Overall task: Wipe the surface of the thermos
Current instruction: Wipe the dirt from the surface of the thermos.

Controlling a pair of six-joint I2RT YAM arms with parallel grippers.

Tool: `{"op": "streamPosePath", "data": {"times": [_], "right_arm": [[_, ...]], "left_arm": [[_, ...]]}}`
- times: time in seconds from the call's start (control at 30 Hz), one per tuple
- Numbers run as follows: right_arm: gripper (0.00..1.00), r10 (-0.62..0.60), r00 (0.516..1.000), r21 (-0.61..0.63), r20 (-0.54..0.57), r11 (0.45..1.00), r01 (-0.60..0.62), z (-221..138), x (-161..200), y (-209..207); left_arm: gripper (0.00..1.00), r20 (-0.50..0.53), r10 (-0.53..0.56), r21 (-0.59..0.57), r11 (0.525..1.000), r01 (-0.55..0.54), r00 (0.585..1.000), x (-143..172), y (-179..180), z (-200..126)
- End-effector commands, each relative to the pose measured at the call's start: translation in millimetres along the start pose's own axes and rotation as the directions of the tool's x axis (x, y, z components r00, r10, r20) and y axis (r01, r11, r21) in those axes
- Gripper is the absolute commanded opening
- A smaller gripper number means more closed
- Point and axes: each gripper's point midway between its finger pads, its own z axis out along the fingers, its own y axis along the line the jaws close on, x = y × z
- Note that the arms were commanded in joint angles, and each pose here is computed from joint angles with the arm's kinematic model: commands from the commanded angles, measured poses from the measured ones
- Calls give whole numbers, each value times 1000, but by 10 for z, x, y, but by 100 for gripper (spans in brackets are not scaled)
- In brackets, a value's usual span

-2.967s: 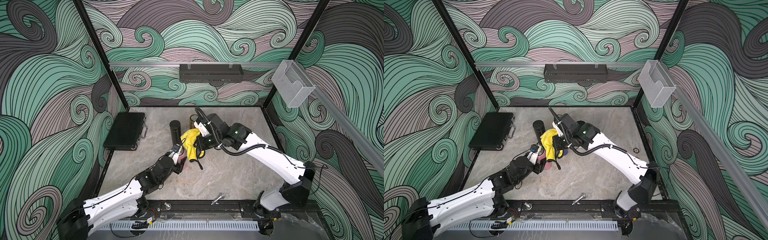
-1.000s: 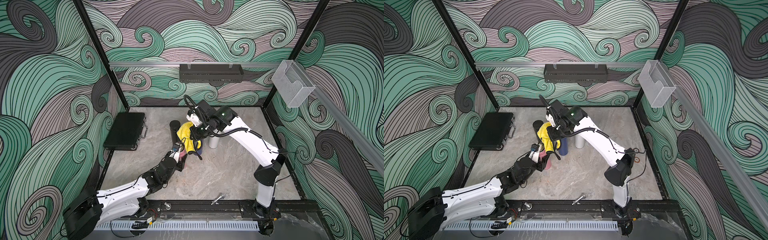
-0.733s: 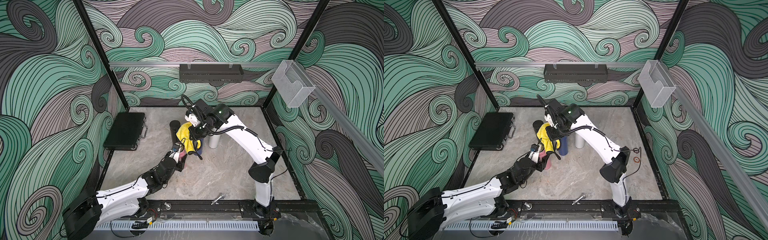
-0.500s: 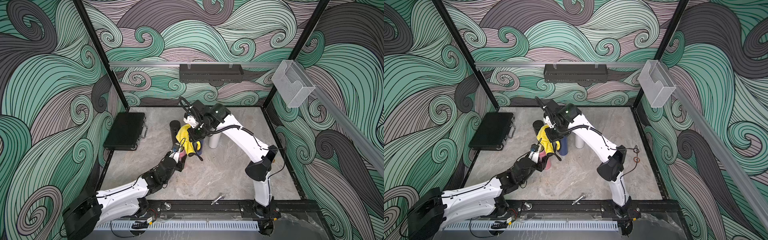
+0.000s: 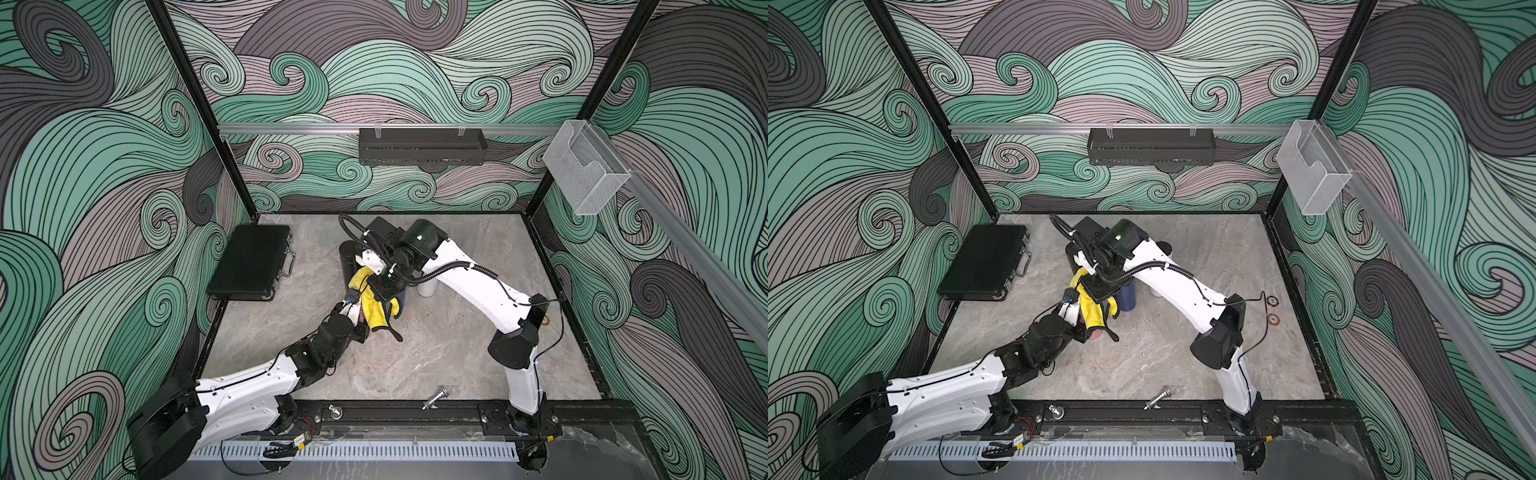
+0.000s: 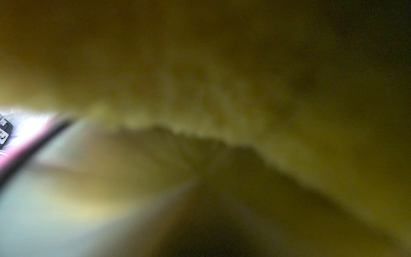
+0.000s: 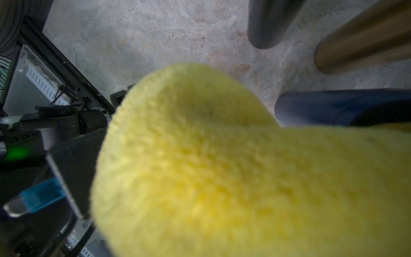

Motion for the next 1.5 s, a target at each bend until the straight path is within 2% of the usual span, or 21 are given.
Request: {"op": "streamPosePath", "data": {"times": [0.0,0.17,0.3,0.47,0.7,0.83,0.93,1.1,1.3,1.47], "right_arm": [[0,-10,1000,78,14,997,9,-129,-5,-166],[0,13,985,79,170,996,-27,-351,-401,-210],[0,39,987,14,158,999,-42,-193,-463,-106],[0,43,991,-28,123,999,-40,43,-327,43],[0,78,994,-96,81,993,-71,230,87,211],[0,67,997,-105,48,993,-62,252,366,314],[0,75,994,-107,79,992,-66,186,401,322],[0,96,981,-69,167,994,-86,17,150,162],[0,136,935,-38,328,991,-131,-361,-326,-153],[0,132,942,-90,307,990,-109,-195,-575,-45]], "left_arm": [[0,-31,22,43,999,-20,999,36,-96,24],[0,-33,1,50,999,0,999,81,-81,-17],[0,-31,1,51,999,1,1000,74,-76,-34],[0,-35,4,54,999,-2,999,77,-84,-27],[0,-36,6,37,999,-5,999,74,-40,-56],[0,-30,0,28,1000,1,1000,57,-6,-98],[0,-34,1,26,1000,0,999,71,6,-108],[0,-41,4,40,999,-2,999,98,-20,-101],[0,-43,-4,58,998,6,999,123,-47,-103],[0,-47,-3,64,998,6,999,133,-61,-92]]}}
